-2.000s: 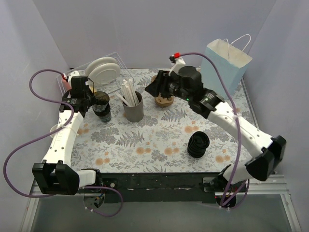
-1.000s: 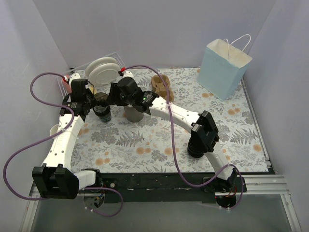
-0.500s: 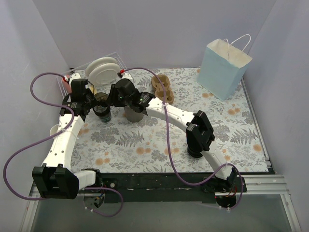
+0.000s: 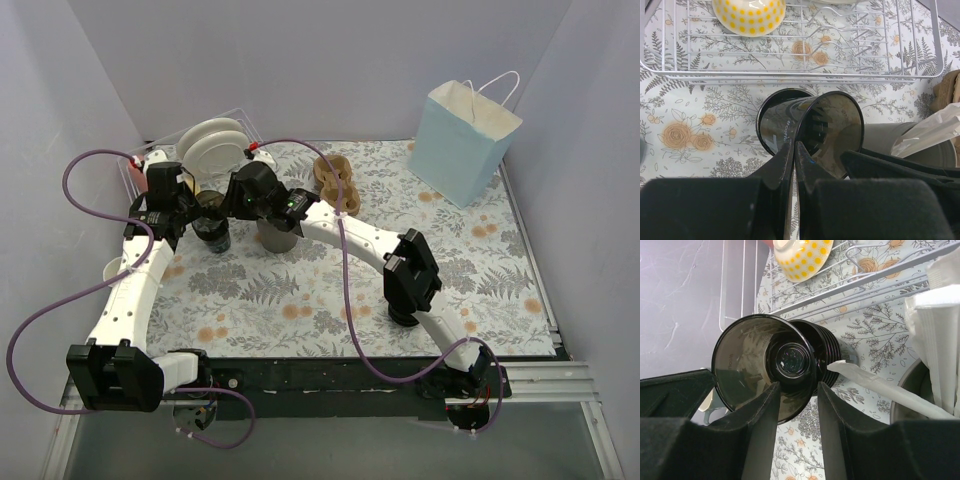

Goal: Pack the takeout coffee

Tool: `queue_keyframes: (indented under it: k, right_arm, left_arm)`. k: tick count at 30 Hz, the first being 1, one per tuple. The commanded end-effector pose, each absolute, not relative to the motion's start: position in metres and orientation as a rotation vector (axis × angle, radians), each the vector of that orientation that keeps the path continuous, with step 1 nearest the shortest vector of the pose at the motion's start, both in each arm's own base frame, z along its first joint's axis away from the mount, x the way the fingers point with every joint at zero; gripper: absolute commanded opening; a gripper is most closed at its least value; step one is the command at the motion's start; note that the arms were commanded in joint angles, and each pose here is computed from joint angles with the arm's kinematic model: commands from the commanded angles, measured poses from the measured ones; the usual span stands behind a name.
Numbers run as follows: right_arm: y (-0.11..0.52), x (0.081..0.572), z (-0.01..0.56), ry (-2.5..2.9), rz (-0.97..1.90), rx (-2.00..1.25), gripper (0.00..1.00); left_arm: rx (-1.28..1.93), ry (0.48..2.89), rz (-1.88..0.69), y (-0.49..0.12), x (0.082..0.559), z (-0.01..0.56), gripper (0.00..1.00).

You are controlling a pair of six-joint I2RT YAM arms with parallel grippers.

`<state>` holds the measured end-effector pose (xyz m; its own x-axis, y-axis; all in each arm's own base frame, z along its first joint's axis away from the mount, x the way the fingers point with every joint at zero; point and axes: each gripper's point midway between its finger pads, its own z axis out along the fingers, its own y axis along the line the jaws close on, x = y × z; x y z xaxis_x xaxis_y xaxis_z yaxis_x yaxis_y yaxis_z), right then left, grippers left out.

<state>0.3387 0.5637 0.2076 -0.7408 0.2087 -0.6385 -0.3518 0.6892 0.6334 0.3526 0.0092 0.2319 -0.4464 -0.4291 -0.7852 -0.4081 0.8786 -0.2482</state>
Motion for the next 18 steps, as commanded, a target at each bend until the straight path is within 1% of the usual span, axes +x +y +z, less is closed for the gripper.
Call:
queue_keyframes:
  k: [1, 5, 8, 9, 11, 12, 14, 15, 17, 18]
  right_arm:
    - [0.569, 0.344, 0.223, 2.155, 1.024, -0.059, 0.43]
    - [0.569, 0.344, 0.217, 2.168, 1.022, -0.052, 0.42]
    - [0.572, 0.343, 0.218, 2.16, 1.039, -0.053, 0.35]
    - [0.572, 0.344, 0.218, 2.156, 1.04, -0.05, 0.31]
    - [0.571, 0.345, 0.223, 2.14, 1.044, -0.047, 0.27]
    - [0.571, 0.345, 0.225, 2.134, 1.048, -0.048, 0.22]
    - [0.569, 0.345, 0.231, 2.115, 1.056, -0.047, 0.17]
    - [0.569, 0.345, 0.233, 2.11, 1.058, -0.045, 0.12]
    - [0.567, 0.343, 0.239, 2.097, 1.079, -0.038, 0.09]
    - [0.567, 0.34, 0.244, 2.089, 1.106, -0.04, 0.04]
  left_arm:
    - [-0.596, 2.063, -0.049, 0.008, 0.348, 0.239, 0.0]
    - [-0.596, 2.066, -0.054, 0.007, 0.348, 0.238, 0.0]
    - [-0.597, 2.062, -0.056, 0.007, 0.347, 0.239, 0.0]
    - [-0.598, 2.06, -0.055, 0.007, 0.347, 0.239, 0.0]
    - [-0.598, 2.06, -0.055, 0.007, 0.347, 0.24, 0.0]
    - [-0.597, 2.057, -0.056, 0.007, 0.347, 0.241, 0.0]
    - [-0.595, 2.057, -0.057, 0.007, 0.346, 0.243, 0.0]
    - [-0.594, 2.057, -0.059, 0.007, 0.346, 0.243, 0.0]
    - [-0.592, 2.051, -0.067, 0.006, 0.346, 0.248, 0.0]
    - [-0.591, 2.044, -0.069, 0.006, 0.347, 0.253, 0.0]
